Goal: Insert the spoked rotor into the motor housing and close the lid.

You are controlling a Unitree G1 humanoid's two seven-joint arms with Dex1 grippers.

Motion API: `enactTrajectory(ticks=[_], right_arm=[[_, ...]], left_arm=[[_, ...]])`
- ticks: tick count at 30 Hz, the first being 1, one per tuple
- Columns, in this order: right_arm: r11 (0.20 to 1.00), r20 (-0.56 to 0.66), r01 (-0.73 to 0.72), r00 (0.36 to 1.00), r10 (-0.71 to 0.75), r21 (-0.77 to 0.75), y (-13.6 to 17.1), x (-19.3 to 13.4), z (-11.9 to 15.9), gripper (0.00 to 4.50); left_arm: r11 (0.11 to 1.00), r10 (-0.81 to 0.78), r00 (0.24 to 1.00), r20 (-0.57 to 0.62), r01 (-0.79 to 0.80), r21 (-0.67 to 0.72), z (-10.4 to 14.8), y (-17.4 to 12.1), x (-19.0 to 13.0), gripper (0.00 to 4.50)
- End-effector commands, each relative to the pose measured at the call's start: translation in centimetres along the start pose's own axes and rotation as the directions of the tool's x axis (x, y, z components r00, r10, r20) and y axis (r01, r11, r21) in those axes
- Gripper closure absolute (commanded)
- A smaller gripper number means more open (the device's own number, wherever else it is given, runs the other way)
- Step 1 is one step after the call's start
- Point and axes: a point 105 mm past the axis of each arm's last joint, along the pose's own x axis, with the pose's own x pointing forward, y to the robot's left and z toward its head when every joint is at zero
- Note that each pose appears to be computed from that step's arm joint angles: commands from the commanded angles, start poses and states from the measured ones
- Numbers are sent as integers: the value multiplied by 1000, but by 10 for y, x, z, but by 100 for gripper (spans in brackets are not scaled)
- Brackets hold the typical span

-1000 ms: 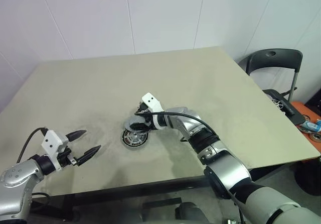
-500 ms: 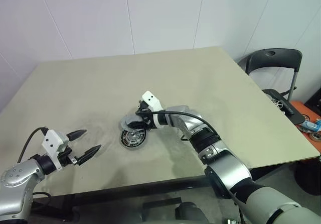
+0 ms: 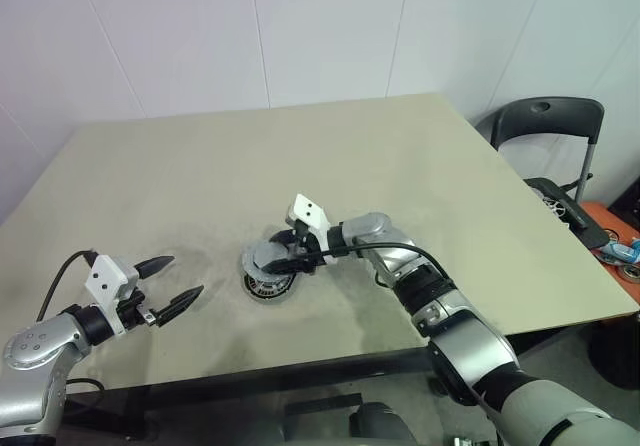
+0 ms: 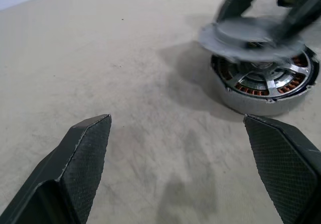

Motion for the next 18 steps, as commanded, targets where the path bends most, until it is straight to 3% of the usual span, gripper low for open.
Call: enactTrajectory(ticks=[1,9,18], right_arm=[[994,27,-49,998,52,-96,3,-4,20,134],[987,-53,-109,993,104,-121,6,-6,11,134],[992,-60,-91,994,86,-85,3,-4,9,134]], left_arm=[[999,1,999,39,-2,46,15,2,1,0],[999,-1,999,42,0,47,15,1,3,0],[999,-4,999,42,2,43,15,0,2,0]])
